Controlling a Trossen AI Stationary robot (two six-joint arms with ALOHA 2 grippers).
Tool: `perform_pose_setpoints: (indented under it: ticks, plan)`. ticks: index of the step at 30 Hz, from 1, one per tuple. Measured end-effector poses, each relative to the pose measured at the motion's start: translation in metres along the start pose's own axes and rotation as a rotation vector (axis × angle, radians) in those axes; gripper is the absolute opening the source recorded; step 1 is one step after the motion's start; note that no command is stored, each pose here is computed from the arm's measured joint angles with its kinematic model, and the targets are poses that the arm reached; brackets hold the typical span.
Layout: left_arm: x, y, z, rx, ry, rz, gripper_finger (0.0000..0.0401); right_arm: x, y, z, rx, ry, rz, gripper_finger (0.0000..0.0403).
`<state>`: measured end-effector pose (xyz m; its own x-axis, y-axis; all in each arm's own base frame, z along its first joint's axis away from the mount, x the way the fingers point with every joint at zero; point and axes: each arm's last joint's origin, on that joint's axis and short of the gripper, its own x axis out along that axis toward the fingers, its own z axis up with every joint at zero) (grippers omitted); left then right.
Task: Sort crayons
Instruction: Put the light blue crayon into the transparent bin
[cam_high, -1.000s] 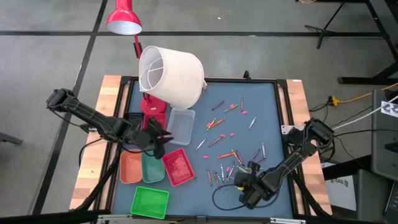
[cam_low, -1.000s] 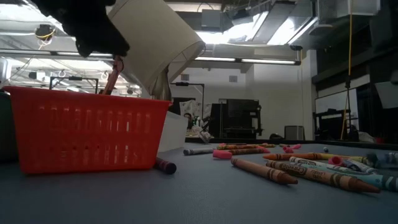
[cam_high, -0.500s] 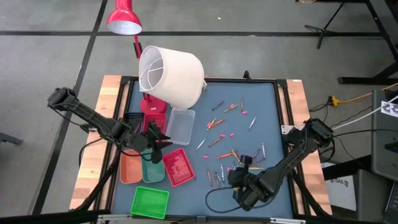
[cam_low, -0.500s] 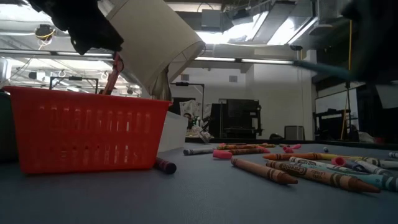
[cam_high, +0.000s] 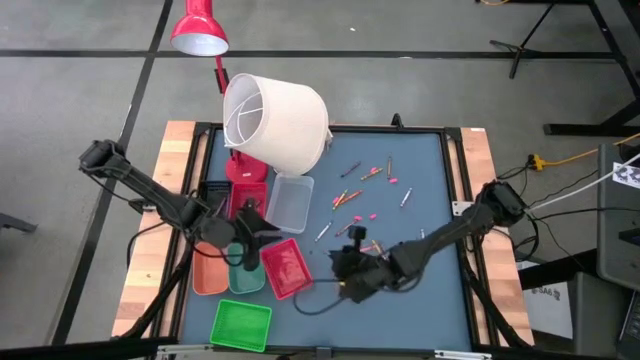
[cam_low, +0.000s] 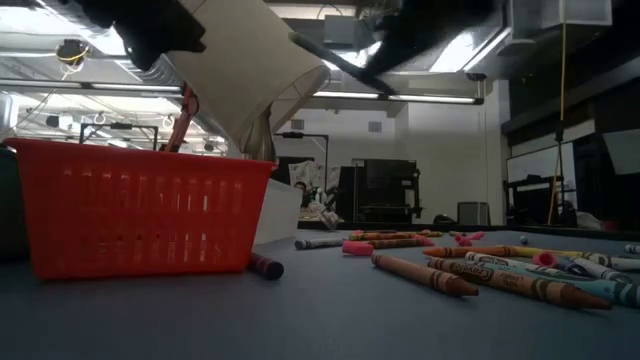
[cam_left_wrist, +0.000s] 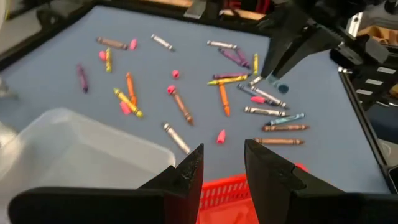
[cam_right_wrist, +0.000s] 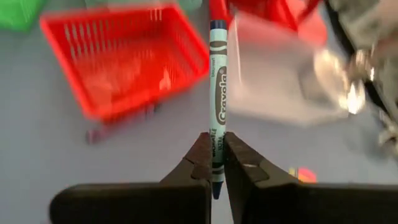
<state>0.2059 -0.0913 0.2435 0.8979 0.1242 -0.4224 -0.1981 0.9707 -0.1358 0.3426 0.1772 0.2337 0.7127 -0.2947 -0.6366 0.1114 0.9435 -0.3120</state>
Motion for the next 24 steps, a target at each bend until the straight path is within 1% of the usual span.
perform_pose_setpoints:
  ticks: [6, 10, 13, 20, 24]
  plan:
    - [0.021, -0.011, -0.007, 0.098, -0.01, -0.002, 0.01, 0.015, -0.017, 0.026, -0.015, -0.155, 0.097, 0.0017]
    - [0.034, -0.017, -0.013, 0.139, -0.021, 0.001, 0.01, 0.023, -0.029, 0.034, 0.004, -0.198, 0.105, 0.0017]
    - [0.041, -0.02, -0.016, 0.149, -0.03, 0.0, 0.01, 0.03, -0.041, 0.035, 0.025, -0.188, 0.075, 0.0017]
    - [0.05, -0.022, -0.025, 0.167, 0.001, 0.017, 0.01, 0.056, -0.074, 0.034, 0.087, -0.145, 0.001, 0.0017]
    - [0.051, -0.022, -0.026, 0.169, 0.007, 0.018, 0.01, 0.082, -0.084, 0.026, 0.1, -0.097, 0.014, 0.0017]
